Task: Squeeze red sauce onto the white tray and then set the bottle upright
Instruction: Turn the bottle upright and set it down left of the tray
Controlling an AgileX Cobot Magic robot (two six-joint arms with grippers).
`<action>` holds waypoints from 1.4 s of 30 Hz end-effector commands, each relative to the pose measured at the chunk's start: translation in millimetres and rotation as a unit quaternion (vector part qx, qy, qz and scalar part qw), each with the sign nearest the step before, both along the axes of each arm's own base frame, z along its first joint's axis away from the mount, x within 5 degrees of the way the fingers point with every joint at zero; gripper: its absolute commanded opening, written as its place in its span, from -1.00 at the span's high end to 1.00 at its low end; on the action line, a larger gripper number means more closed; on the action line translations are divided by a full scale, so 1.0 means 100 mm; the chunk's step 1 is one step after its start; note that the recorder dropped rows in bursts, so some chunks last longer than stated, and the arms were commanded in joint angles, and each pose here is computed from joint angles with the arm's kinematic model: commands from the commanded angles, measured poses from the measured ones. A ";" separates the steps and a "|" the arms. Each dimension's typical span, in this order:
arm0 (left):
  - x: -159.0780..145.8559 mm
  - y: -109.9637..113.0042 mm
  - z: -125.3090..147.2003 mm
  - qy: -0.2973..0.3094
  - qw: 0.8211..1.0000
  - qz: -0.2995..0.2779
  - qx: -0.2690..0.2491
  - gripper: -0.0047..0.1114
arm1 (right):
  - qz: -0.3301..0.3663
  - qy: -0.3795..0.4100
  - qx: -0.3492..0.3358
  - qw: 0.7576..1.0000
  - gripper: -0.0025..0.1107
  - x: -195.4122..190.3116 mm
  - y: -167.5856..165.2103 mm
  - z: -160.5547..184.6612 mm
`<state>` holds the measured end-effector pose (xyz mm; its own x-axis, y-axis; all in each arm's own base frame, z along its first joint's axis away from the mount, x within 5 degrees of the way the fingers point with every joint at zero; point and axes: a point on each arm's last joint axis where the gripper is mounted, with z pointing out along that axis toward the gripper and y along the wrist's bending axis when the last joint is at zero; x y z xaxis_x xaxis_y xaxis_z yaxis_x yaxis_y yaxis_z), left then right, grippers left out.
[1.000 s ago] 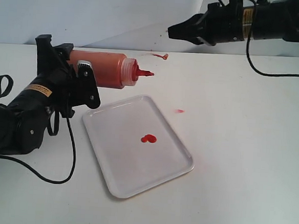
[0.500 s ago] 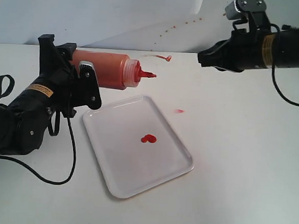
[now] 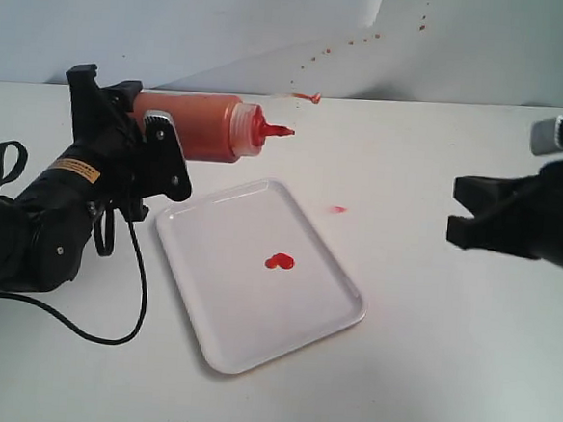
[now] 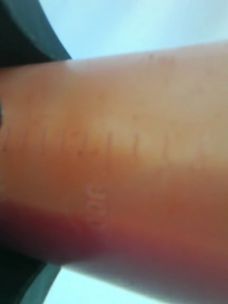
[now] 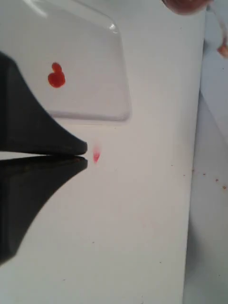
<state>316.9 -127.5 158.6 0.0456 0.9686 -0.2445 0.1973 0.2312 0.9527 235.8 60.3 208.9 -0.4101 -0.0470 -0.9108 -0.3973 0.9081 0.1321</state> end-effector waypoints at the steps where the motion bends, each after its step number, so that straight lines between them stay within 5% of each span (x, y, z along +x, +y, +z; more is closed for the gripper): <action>1: 0.02 0.00 0.18 -0.066 0.993 0.023 -0.098 0.92 | -0.022 -0.054 0.007 0.998 0.96 -0.44 -0.10 -0.15; 6: 0.03 -0.01 0.20 -0.061 0.966 0.018 -0.250 0.92 | -0.021 -0.100 0.003 0.995 0.96 -0.84 -0.16 -0.30; 12: 0.19 0.34 0.20 -0.030 0.861 0.027 -0.508 0.92 | -0.021 -0.161 0.032 0.986 0.96 -1.02 -0.17 -0.20; 18: 0.33 0.79 0.06 -0.002 0.744 -0.012 -0.668 0.92 | -0.006 -0.193 0.042 0.980 0.96 -1.09 -0.16 -0.10; 20: 0.38 0.89 -0.11 0.031 0.724 -0.004 -0.689 0.92 | -0.002 -0.199 0.041 0.979 0.96 -1.11 -0.15 -0.08; 32: 0.96 0.75 -0.67 0.110 0.748 -0.085 -0.649 0.92 | 0.001 -0.207 0.022 0.978 0.96 -1.11 -0.15 -0.09; 42: 1.11 0.73 -1.09 0.133 0.747 -0.080 -0.646 0.92 | -0.001 -0.209 0.019 0.978 0.96 -1.10 -0.16 -0.08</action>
<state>422.5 -53.0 45.8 -0.1363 -0.0671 -0.9884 0.4403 0.8896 -0.1211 126.6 44.6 200.1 -0.0144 -0.0059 -0.9999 -0.4227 0.9063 0.0007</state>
